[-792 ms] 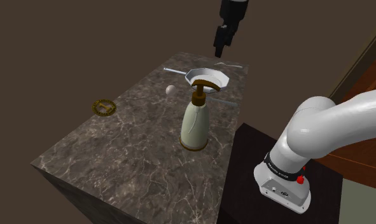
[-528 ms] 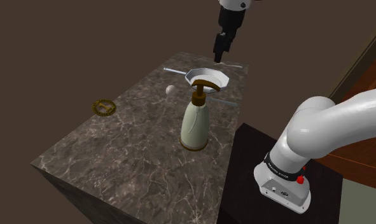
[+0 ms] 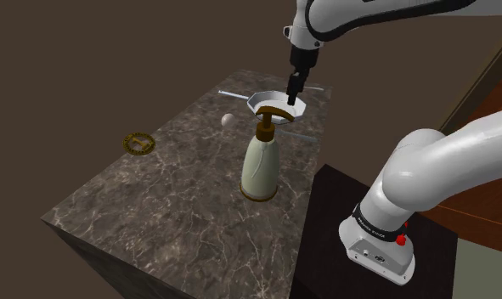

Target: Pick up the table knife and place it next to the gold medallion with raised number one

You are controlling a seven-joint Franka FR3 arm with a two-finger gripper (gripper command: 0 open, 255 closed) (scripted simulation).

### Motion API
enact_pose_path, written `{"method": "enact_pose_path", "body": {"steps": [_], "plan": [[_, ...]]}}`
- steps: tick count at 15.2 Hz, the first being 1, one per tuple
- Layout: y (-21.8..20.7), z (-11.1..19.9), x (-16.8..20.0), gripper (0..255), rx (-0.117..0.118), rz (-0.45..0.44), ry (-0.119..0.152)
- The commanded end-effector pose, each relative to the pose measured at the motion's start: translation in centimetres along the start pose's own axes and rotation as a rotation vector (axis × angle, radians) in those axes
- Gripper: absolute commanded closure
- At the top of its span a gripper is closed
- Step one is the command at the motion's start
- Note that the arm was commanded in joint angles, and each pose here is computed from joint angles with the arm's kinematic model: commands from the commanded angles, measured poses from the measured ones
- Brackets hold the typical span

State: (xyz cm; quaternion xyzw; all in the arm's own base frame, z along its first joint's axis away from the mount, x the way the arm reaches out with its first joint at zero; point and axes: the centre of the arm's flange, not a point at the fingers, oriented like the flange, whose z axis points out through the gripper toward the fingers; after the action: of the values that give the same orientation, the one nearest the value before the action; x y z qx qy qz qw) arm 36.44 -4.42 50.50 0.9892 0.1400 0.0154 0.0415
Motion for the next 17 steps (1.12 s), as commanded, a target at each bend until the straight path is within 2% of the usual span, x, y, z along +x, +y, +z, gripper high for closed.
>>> {"method": "enact_pose_path", "body": {"steps": [1,8,17], "plan": [[1.1,2.8,0.5,0,0.019,-0.017,-0.014],[4.7,11.8,1.0,0,0.085,-0.073,-0.065],[4.5,16.2,0.8,0,0.088,-0.076,-0.068]]}}
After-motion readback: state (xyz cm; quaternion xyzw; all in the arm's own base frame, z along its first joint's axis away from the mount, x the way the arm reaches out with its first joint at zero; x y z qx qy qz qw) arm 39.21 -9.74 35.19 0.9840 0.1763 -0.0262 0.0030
